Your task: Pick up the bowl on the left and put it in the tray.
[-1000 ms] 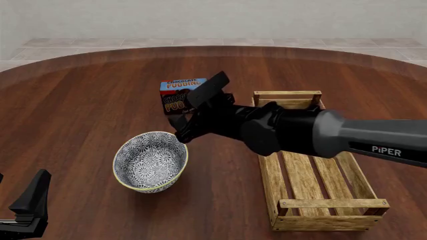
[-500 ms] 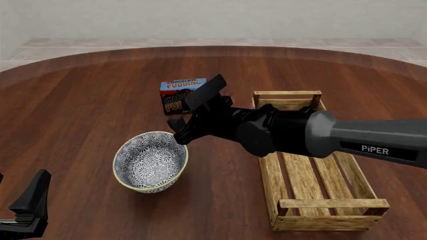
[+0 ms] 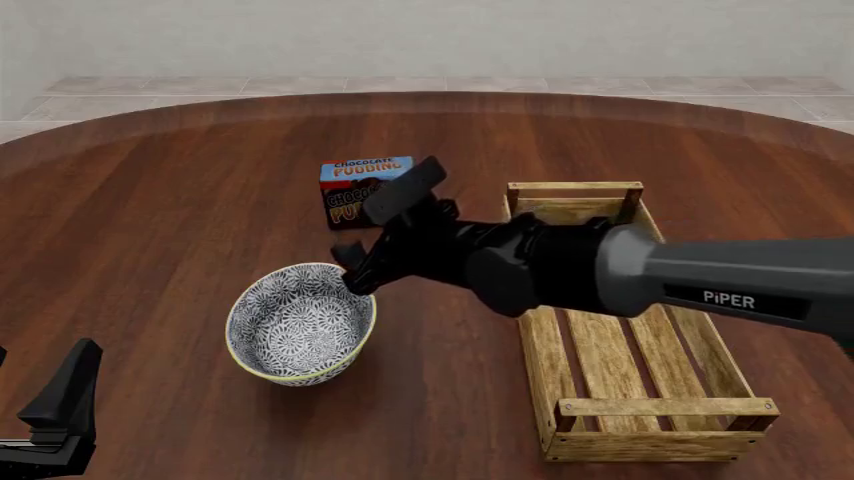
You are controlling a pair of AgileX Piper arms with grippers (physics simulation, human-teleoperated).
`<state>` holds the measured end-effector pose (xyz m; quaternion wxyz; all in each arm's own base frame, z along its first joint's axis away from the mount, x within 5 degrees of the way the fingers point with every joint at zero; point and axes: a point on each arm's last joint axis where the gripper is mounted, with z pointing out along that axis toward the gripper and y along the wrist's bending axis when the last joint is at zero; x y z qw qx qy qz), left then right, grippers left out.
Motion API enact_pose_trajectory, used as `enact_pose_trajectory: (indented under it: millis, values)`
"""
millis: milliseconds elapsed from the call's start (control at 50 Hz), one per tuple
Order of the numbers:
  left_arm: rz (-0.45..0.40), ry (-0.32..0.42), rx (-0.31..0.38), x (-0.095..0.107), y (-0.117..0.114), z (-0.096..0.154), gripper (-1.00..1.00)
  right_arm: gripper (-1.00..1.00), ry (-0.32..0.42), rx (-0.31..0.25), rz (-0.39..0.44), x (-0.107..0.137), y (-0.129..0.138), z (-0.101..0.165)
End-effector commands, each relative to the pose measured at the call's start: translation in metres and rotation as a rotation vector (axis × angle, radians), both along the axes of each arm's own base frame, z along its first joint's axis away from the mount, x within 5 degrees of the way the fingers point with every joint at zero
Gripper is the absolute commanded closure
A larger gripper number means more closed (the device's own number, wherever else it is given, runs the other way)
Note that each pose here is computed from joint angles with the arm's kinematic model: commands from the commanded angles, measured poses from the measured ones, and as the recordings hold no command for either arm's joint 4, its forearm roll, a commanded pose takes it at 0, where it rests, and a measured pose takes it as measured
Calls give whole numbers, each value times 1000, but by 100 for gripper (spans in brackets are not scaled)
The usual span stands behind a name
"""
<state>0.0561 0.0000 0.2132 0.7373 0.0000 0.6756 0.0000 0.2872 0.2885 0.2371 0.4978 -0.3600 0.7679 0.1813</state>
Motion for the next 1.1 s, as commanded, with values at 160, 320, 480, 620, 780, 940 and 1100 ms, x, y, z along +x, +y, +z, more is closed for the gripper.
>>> enact_pose_trajectory:
  millis: [160,320,480,620,780,940,1100]
  values:
    - [0,0,0,0,0,0,-100,-100,38,-6,-1,1,7,-8]
    - [0,0,0,0,0,0,-100,-100,40,-10,-10,6,6,-12]
    - [0,0,0,0,0,0,-100,-100,45,-10,-7,4,7,-15]
    - [0,0,0,0,0,0,-100,-100,48,-15,-9,6,8,-18]
    - [0,0,0,0,0,0,-100,-100,50,-15,-8,5,8,-21]
    - [0,0,0,0,0,0,-100,-100,52,-19,-10,8,10,-23]
    - [0,0,0,0,0,0,-100,-100,54,-24,-9,10,11,-27]
